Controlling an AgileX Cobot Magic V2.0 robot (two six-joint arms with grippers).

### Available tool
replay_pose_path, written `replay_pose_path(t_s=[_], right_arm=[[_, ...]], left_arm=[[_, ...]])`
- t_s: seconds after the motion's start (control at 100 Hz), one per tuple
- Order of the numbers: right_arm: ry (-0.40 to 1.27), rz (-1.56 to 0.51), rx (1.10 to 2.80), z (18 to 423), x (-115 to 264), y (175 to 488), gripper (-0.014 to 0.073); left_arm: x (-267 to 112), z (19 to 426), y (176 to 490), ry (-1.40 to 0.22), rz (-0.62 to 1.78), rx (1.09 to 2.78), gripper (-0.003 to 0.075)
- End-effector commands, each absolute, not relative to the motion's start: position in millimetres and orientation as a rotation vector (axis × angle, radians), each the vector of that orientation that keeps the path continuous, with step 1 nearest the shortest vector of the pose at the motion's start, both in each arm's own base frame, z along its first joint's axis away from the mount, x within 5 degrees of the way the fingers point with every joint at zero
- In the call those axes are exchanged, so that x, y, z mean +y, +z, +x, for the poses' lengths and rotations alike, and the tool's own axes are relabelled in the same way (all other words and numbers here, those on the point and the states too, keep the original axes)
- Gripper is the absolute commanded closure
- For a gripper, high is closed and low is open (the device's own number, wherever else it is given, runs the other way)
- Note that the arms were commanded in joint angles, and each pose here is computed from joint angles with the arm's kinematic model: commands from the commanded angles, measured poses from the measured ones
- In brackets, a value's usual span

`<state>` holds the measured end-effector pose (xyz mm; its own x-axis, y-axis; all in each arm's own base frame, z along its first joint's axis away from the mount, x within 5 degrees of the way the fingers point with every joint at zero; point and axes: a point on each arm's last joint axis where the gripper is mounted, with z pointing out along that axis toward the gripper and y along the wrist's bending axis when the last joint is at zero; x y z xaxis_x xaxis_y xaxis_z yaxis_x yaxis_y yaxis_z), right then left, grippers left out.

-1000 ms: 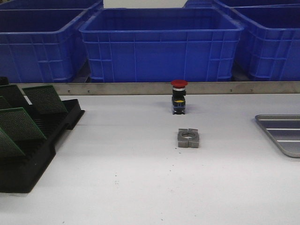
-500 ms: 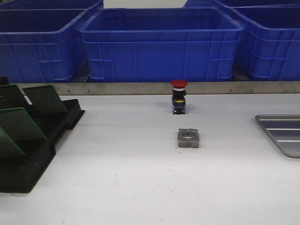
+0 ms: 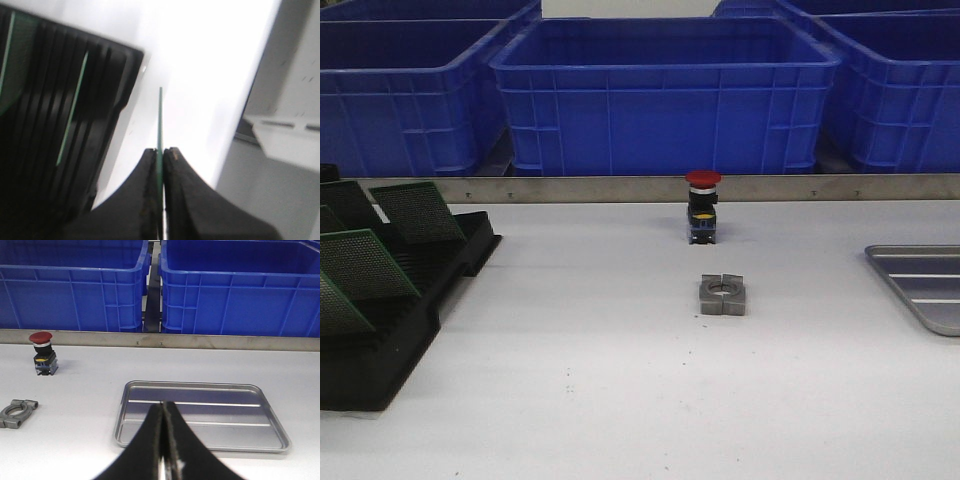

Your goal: Place circuit board on tray

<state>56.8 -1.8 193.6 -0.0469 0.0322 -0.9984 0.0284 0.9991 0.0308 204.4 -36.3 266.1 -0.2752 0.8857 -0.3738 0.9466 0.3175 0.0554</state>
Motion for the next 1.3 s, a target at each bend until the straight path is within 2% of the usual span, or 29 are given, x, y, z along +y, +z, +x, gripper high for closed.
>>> replay_pose_path(t_s=[0.0,0.13,0.56,0.78,0.93,1.1,1.29], right_arm=[[-0.003,0.033,1.523,55.3,-1.4,201.4,0.0662],[-0.003,0.033,1.523,55.3,-1.4,201.4,0.0662],[-0.004,0.032,1.523,55.3,-1.4,201.5,0.0662],[-0.002,0.032,1.504,55.2,-1.3,203.2,0.0662],[0.000,0.033,1.471,53.0,-1.3,216.0,0.0662],[-0.011,0.049,1.586,45.3,-2.5,243.0,0.0662],[-0.016,0.073,1.830,46.4,-3.6,261.9,0.0662]], left_arm=[[-55.7,197.9,288.9,-0.482,1.500,2.162,0.0737],[-79.7,195.7,299.6,-0.684,1.415,2.041,0.0737],[-166.5,170.8,321.1,-0.914,1.367,1.735,0.0737],[-199.0,159.8,317.0,-1.037,1.347,1.712,0.0737],[-206.2,162.7,308.5,-1.064,1.350,1.743,0.0737],[-207.4,165.0,305.8,-1.060,1.344,1.755,0.0737],[-207.6,165.4,306.1,-1.061,1.335,1.756,0.0737]])
